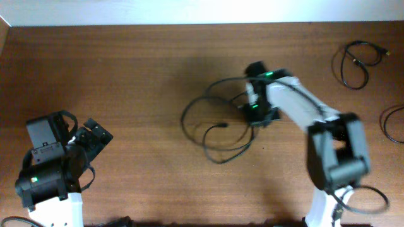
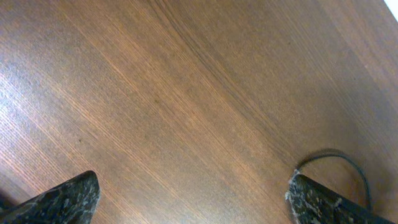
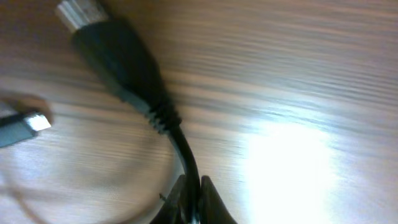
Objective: Untangle cables
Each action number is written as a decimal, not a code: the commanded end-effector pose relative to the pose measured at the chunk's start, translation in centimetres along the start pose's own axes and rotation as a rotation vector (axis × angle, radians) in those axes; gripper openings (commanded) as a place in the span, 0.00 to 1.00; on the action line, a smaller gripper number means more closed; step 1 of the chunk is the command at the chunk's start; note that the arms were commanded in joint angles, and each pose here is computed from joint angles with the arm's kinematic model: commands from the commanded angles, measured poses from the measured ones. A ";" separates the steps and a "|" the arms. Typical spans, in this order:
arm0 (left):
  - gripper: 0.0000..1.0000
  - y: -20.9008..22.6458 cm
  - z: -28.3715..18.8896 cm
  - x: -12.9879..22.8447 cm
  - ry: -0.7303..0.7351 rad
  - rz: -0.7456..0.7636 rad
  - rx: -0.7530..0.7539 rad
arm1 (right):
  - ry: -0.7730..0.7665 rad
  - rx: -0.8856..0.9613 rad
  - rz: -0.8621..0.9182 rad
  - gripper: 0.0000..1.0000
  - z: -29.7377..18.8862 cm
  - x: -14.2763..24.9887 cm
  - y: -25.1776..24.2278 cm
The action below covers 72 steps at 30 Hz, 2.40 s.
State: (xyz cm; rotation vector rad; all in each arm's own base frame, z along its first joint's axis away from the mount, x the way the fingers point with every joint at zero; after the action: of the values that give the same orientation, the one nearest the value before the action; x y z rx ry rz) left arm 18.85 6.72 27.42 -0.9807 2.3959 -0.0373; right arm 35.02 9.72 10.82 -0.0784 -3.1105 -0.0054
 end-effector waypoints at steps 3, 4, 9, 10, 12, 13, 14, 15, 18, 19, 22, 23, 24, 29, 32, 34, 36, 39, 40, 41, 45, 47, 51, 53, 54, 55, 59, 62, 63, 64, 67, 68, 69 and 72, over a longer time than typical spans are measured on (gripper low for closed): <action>0.99 -0.1 -0.5 -0.4 -0.019 -0.017 0.006 | -0.288 0.148 0.481 0.04 -11.2 1.9 -12.8; 0.99 -0.1 -0.5 -0.4 -0.020 -0.017 0.006 | -0.307 0.149 0.541 0.04 -12.4 2.9 -14.6; 0.99 -0.1 -0.5 -0.4 -0.020 -0.017 0.006 | -0.268 0.337 0.934 0.04 -13.9 7.7 -22.6; 0.99 -0.1 -0.5 -0.4 -0.020 -0.017 0.006 | -0.258 0.346 1.007 0.04 -13.9 8.4 -23.9; 0.99 -0.1 -0.5 -0.4 -0.020 -0.017 0.006 | -0.248 0.343 1.121 0.04 -13.8 9.5 -26.0; 0.99 -0.1 -0.5 -0.4 -0.020 -0.017 0.006 | -0.248 0.344 1.181 0.04 -13.8 10.0 -26.8; 0.99 -0.1 -0.5 -0.4 -0.020 -0.017 0.006 | -0.245 0.319 1.248 0.04 -13.7 10.5 -27.6; 0.99 -0.1 -0.5 -0.4 -0.020 -0.017 0.006 | -0.243 0.287 1.268 0.04 -13.6 10.6 -27.9; 0.99 -0.1 -0.5 -0.4 -0.019 -0.017 0.006 | -0.260 0.259 1.273 0.04 -13.2 10.0 -28.2; 0.99 -0.1 -0.5 -0.4 -0.020 -0.017 0.006 | -0.251 0.234 1.261 0.04 -13.0 9.8 -28.0; 0.99 -0.1 -0.5 -0.4 -0.020 -0.017 0.006 | -0.230 0.191 1.199 0.69 -12.5 8.8 -27.0; 0.99 -0.1 -0.5 -0.4 -0.019 -0.017 0.006 | -0.231 0.190 1.193 0.82 -12.4 8.6 -26.9; 0.99 -0.1 -0.5 -0.4 -0.020 -0.017 0.006 | -0.228 0.188 1.185 0.87 -12.3 8.4 -26.7; 0.99 -0.1 -0.5 -0.4 -0.020 -0.017 0.006 | -0.171 0.095 0.942 0.98 -11.0 6.6 -22.0; 0.99 -0.1 -0.5 -0.4 -0.020 -0.017 0.006 | -0.095 0.130 1.065 0.99 -8.2 7.5 -20.8; 0.99 -0.1 -0.5 -0.4 -0.020 -0.017 0.006 | -0.018 0.149 1.245 0.99 -5.5 9.1 -20.2; 0.99 -0.1 -0.5 -0.4 -0.020 -0.017 0.006 | 0.031 0.167 1.391 0.98 -3.0 10.5 -19.7; 0.99 -0.1 -0.5 -0.4 -0.020 -0.017 0.006 | 0.011 0.154 1.422 0.98 0.4 11.1 -19.5; 0.99 -0.1 -0.5 -0.4 -0.020 -0.017 0.006 | 0.009 0.156 1.440 0.99 1.2 11.4 -19.4; 0.99 -0.1 -0.5 -0.4 -0.019 -0.017 0.006 | 0.010 0.158 1.476 0.99 2.0 11.8 -19.3; 0.99 -0.1 -0.5 -0.4 -0.020 -0.017 0.006 | -0.020 0.106 1.503 0.77 5.5 12.7 -18.7; 0.99 -0.1 -0.5 -0.4 -0.020 -0.017 0.006 | -0.029 0.070 1.505 0.63 6.7 13.1 -18.3; 0.99 -0.1 -0.5 -0.4 -0.020 -0.017 0.006 | -0.117 0.048 1.508 0.04 7.9 12.8 -18.6; 0.99 -0.1 -0.5 -0.4 -0.020 -0.017 0.006 | -0.218 0.073 1.512 0.04 7.7 11.8 -19.5; 0.99 -0.1 -0.5 -0.4 -0.020 -0.017 0.006 | -0.286 0.095 1.518 0.04 7.4 11.1 -20.3; 0.99 -0.1 -0.5 -0.4 -0.020 -0.017 0.006 | -0.334 0.109 1.512 0.04 7.2 10.7 -21.0; 0.99 -0.1 -0.5 -0.4 -0.020 -0.017 0.006 | -0.383 0.148 1.527 0.04 6.7 10.8 -23.5; 0.99 -0.1 -0.5 -0.4 -0.020 -0.017 0.006 | -0.413 0.196 1.548 0.04 6.3 11.1 -25.1; 0.99 -0.1 -0.5 -0.4 -0.020 -0.017 0.006 | -0.417 0.184 1.520 0.04 5.9 10.7 -25.7; 0.99 -0.1 -0.5 -0.4 -0.019 -0.017 0.006 | -0.413 0.123 1.475 0.04 5.5 10.0 -25.7; 0.99 -0.1 -0.5 -0.4 -0.020 -0.017 0.006 | -0.375 -0.098 1.273 0.27 3.8 7.4 -24.3; 0.99 -0.1 -0.5 -0.4 -0.020 -0.017 0.006 | -0.352 -0.134 1.252 0.44 2.5 6.8 -24.2; 0.99 -0.1 -0.5 -0.4 -0.020 -0.017 0.006 | -0.341 -0.142 1.252 0.45 1.8 6.6 -24.2; 0.99 -0.1 -0.5 -0.4 -0.020 -0.017 0.006 | -0.314 -0.216 1.229 0.47 -3.3 5.8 -23.7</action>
State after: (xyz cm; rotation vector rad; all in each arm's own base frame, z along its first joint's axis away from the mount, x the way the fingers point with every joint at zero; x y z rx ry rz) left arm 18.86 6.72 27.45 -0.9802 2.3949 -0.0374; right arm 26.48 -14.00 10.20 -2.1054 -2.6214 -0.1253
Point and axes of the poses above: each gripper's point midway between its finger pads, its own z axis out along the fingers, its own y axis along the line the jaws close on, x = y × z, the point moved 7 cm from there along -z, back along the fingers, and after that the axes turned 5 degrees about z, right-handed, at the moved point
